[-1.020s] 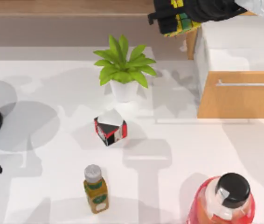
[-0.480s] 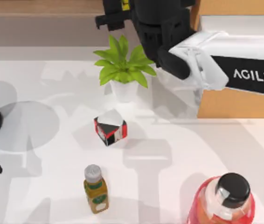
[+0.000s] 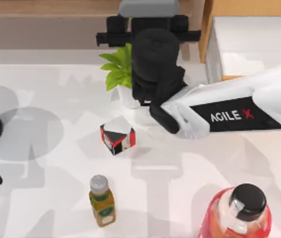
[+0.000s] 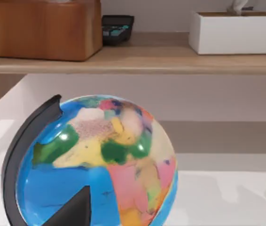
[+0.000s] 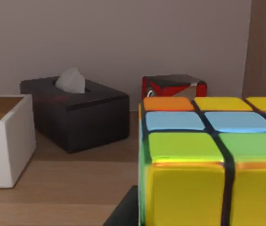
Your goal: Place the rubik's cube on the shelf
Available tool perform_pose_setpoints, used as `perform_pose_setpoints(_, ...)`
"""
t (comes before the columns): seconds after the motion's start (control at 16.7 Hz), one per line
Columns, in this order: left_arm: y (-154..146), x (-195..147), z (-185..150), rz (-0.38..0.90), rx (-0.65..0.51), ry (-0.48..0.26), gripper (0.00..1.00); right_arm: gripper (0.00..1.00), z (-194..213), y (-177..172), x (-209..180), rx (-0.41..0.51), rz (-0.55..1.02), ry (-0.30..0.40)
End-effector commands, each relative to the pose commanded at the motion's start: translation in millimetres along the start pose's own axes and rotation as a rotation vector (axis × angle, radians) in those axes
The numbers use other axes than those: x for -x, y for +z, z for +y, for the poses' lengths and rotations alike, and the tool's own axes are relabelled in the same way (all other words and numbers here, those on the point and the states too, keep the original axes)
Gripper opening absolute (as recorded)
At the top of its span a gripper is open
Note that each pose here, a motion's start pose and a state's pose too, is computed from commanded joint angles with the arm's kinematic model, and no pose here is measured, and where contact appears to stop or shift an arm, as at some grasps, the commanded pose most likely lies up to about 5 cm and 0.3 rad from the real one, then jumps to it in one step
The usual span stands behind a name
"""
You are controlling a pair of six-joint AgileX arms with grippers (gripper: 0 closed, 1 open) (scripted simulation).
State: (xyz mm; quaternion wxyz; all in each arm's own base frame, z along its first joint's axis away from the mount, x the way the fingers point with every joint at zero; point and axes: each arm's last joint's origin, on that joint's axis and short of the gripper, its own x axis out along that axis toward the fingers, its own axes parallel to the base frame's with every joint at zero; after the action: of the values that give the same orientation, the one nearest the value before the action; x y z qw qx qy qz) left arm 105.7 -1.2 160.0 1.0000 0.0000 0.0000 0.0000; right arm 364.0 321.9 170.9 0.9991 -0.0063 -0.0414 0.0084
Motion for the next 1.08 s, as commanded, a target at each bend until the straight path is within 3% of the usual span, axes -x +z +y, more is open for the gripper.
perform_pose_setpoints(0.6,0,0,0,0.0,0.0,0.0,1.0,0.0,-1,-8,-2,-0.01,-0.019,-0.03)
perform_pose_setpoints(1.08,0,0,0,0.0,0.0,0.0,1.0,0.0,6,-8,-48,0.007,-0.012,-0.015)
